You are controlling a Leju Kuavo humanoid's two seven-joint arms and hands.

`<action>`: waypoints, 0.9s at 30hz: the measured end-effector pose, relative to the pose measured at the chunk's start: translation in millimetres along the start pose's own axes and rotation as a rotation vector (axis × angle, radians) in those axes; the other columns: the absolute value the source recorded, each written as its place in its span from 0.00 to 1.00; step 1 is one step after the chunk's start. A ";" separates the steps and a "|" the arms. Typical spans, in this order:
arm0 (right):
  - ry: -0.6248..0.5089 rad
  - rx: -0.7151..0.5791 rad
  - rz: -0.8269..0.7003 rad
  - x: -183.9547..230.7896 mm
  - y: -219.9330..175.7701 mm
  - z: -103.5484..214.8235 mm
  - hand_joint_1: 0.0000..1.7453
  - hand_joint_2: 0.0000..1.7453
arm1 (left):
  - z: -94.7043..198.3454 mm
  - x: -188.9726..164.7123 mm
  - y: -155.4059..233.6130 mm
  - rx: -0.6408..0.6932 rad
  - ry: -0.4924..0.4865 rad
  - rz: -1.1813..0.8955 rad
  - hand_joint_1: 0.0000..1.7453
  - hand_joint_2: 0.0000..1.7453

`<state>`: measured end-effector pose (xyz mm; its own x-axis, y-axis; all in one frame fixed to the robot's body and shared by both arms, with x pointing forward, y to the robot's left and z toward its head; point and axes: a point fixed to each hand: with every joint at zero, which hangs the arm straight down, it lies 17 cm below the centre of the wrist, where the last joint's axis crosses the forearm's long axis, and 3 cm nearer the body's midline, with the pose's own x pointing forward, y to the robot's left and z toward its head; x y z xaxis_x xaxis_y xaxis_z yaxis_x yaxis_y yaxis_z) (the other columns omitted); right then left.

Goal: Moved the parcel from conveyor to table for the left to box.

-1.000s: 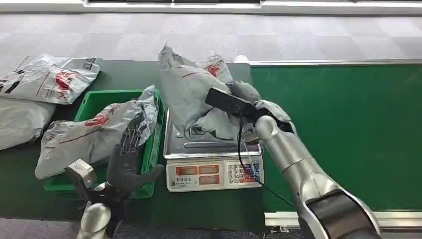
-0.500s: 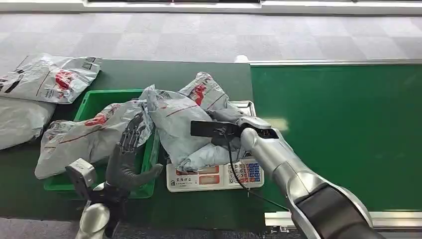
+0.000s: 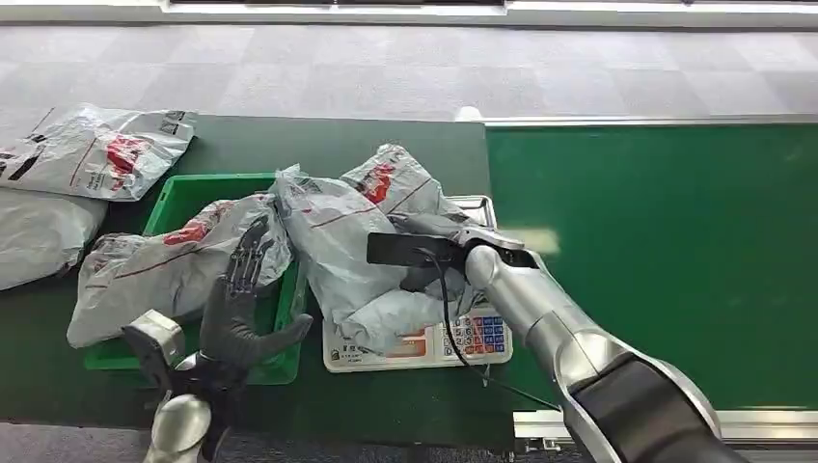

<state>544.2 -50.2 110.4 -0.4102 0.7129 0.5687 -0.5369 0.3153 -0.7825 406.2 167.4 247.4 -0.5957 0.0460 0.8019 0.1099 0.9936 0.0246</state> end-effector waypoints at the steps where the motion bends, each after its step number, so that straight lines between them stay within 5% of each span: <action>1: -0.020 -0.048 -0.015 3.8 -8.8 -0.2 0.00 1.00 | -2.0 4.2 1.9 0.004 -0.016 -0.029 0.00 1.00; 7: -0.083 -0.478 -0.093 21.4 -104.2 18.6 0.00 1.00 | -37.1 29.9 12.9 0.065 -0.079 -0.160 0.00 1.00; 14: -0.161 -0.927 -0.266 10.9 -182.3 96.5 0.00 1.00 | -90.4 71.6 8.1 0.137 -0.192 -0.144 0.00 1.00; 19: -0.148 -0.999 -0.300 -11.4 -184.9 122.7 0.00 1.00 | -107.0 85.1 -2.5 0.122 -0.227 -0.135 0.00 1.00; 20: -0.147 -1.004 -0.299 -12.6 -185.2 124.8 0.00 0.00 | -108.2 85.8 -4.5 0.118 -0.229 -0.133 0.00 1.00; 21: -0.146 -1.010 -0.299 -14.1 -185.7 127.0 0.00 1.00 | -109.2 86.1 -5.4 0.116 -0.229 -0.133 0.00 1.00; 24: -0.126 -1.162 -0.361 -37.3 -192.8 161.0 0.00 1.00 | -121.0 75.1 -19.9 0.081 -0.170 -0.199 0.00 1.00; 27: -0.137 -1.440 -0.379 -62.1 -189.9 234.2 0.00 1.00 | -140.8 46.9 -51.4 -0.007 -0.065 -0.312 0.00 1.00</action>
<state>498.9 -301.0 283.0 -0.5248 0.4122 0.7448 0.5099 0.8528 -0.1127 484.6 104.0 367.8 -0.6509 -0.2542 0.7153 -0.0807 0.9601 0.2677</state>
